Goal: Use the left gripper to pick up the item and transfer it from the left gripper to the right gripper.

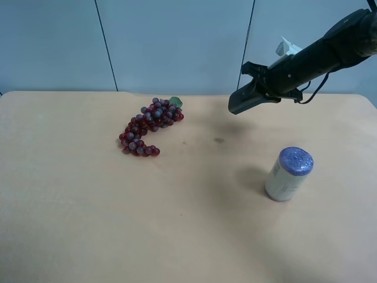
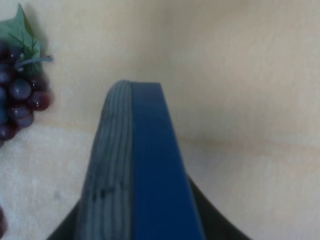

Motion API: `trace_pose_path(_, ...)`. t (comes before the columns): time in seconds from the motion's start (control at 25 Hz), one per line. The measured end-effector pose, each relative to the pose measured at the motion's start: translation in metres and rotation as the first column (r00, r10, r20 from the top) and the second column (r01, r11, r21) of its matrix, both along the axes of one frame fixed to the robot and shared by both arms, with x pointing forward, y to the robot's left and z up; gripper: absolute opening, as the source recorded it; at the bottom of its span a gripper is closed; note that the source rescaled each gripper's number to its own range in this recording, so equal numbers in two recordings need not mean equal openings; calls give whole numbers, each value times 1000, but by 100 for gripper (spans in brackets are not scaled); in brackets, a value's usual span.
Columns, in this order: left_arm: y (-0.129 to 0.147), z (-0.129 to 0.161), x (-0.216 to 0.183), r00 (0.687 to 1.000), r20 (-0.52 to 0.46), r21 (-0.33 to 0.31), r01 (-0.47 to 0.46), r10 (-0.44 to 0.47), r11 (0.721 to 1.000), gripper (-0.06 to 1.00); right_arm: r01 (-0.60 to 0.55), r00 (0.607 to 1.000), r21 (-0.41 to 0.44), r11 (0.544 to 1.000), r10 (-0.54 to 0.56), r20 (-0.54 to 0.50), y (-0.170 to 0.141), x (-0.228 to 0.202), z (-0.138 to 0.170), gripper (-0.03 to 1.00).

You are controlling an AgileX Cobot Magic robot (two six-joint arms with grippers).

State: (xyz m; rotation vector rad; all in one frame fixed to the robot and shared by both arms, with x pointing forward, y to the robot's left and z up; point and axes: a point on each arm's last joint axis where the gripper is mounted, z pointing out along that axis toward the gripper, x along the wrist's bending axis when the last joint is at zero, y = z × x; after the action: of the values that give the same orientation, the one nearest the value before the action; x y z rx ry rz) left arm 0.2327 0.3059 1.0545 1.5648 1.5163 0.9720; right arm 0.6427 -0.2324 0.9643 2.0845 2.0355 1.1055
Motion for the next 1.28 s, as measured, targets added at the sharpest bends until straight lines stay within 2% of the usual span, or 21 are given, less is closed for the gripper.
trace_pose_path(0.08,0,0,0,1000,0,0,0,0,1000,100,0,1000,0,1000,0,0,0,0,0,5)
trace_pose_path(0.12,0,0,0,1000,0,0,0,0,1000,100,-2,1000,-1,1000,2,1,0,0,0,16)
trace_pose_path(0.24,0,0,0,1000,0,0,0,0,1000,100,0,1000,-5,1000,0,7,0,0,0,70)
trace_pose_path(0.28,0,0,0,1000,0,0,0,0,1000,100,0,1000,-5,1000,0,7,0,0,0,84)
trace_pose_path(0.36,0,0,0,1000,0,0,0,0,1000,100,0,1000,-5,1000,0,7,0,0,0,93)
trace_pose_path(0.48,0,0,0,1000,0,0,0,0,1000,100,-1,1000,-5,1000,1,6,0,0,0,98)
trace_pose_path(0.8,0,0,0,1000,0,0,0,0,1000,100,-19,1000,4,1000,19,10,1,-3,8,100)
trace_pose_path(1.12,0,-1,1,1000,-4,0,0,0,1000,100,-37,995,-52,998,42,92,-3,-23,61,100)
trace_pose_path(1.28,0,-1,1,1000,-4,0,0,0,1000,100,-58,993,-99,993,67,98,-7,-42,88,100)
